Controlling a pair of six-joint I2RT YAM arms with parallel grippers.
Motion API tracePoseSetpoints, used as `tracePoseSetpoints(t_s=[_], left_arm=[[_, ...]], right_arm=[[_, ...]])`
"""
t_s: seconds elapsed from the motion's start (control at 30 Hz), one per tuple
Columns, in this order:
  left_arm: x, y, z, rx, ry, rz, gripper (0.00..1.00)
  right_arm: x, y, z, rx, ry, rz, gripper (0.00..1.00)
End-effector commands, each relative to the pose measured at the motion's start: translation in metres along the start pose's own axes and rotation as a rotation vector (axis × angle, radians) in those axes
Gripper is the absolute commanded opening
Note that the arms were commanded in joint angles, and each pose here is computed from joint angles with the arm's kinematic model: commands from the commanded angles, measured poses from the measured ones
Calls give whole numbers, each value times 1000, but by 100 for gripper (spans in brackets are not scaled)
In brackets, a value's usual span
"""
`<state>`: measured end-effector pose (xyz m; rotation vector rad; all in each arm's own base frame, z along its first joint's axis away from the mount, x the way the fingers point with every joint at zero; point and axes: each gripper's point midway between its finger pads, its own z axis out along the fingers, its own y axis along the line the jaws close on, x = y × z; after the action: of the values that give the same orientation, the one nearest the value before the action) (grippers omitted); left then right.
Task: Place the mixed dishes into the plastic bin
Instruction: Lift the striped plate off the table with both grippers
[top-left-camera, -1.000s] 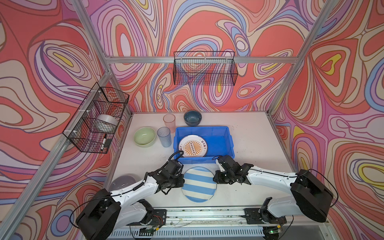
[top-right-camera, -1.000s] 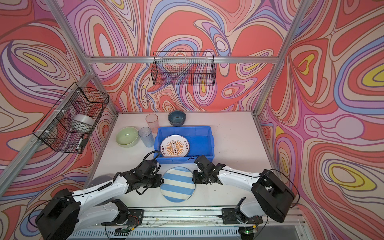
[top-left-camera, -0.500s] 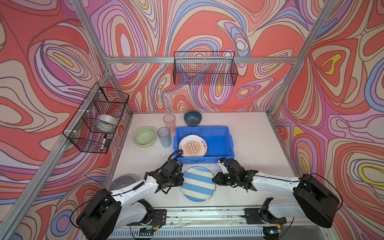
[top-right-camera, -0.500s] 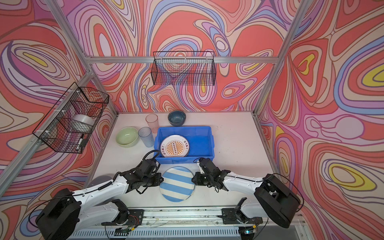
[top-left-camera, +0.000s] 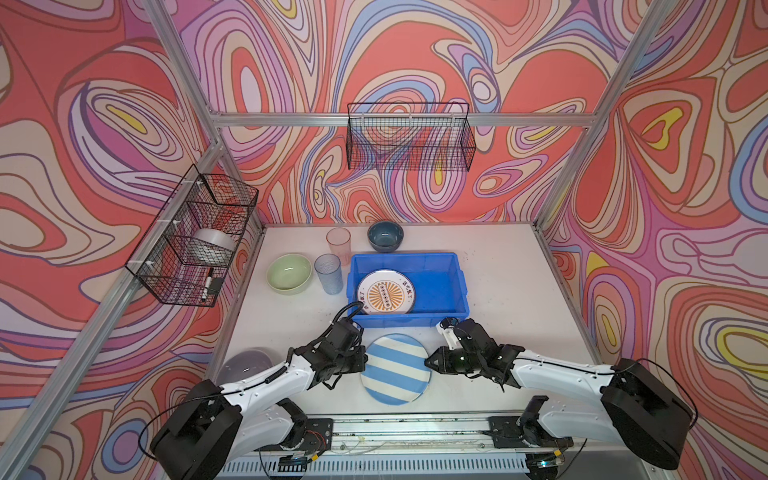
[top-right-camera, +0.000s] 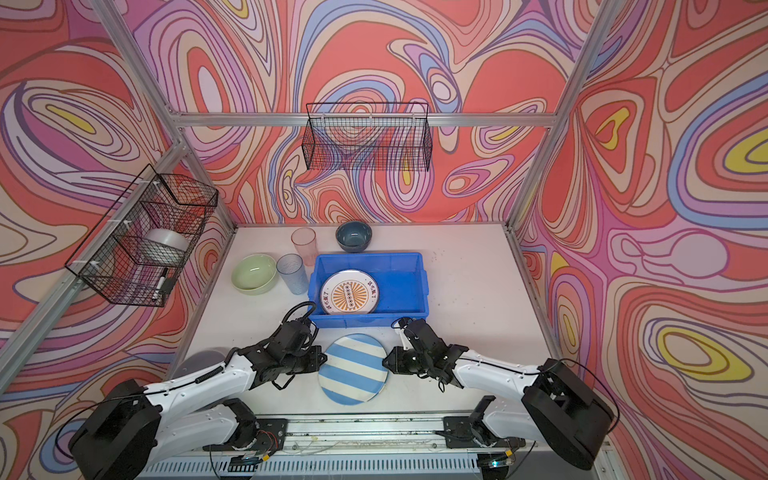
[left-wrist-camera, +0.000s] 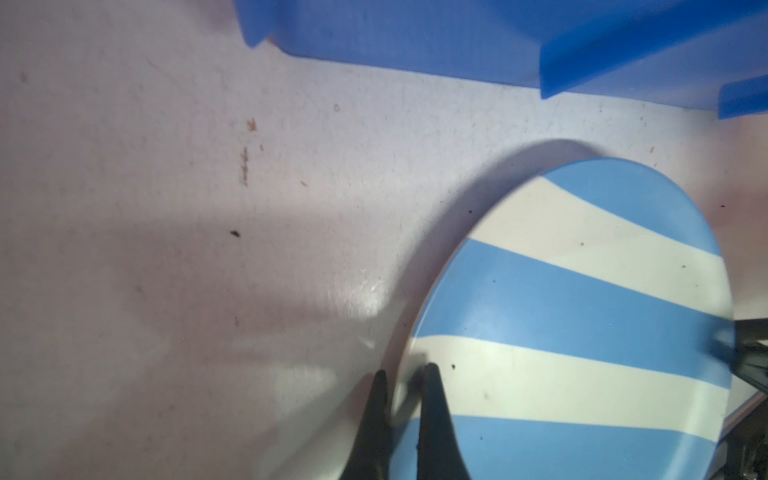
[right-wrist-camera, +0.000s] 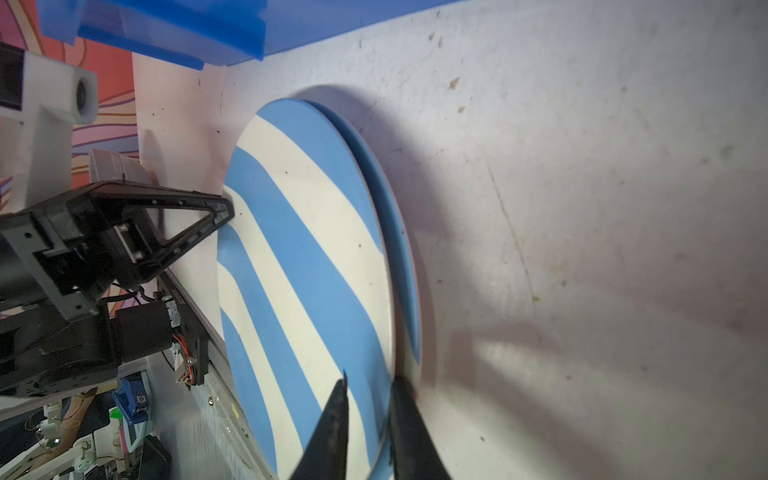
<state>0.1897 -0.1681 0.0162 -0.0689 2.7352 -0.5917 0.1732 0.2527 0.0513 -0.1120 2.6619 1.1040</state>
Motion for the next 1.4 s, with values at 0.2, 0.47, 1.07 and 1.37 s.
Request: tracePoseSetpoints(t_s=[0.2, 0.47, 1.07, 1.37], left_arm=[[48, 12, 6, 12, 180, -30, 4], [48, 0, 5, 74, 180, -30, 4], [26, -5, -27, 54, 84, -53, 11], [-5, -11, -78, -6, -35, -40, 19]], right_arm=[[-16, 65, -8, -232, -27, -115, 20], [-23, 72, -3, -248, -30, -120, 20], [-27, 56, -10, -111, -32, -88, 9], [-33, 85, -24, -157, -8, -126, 4]])
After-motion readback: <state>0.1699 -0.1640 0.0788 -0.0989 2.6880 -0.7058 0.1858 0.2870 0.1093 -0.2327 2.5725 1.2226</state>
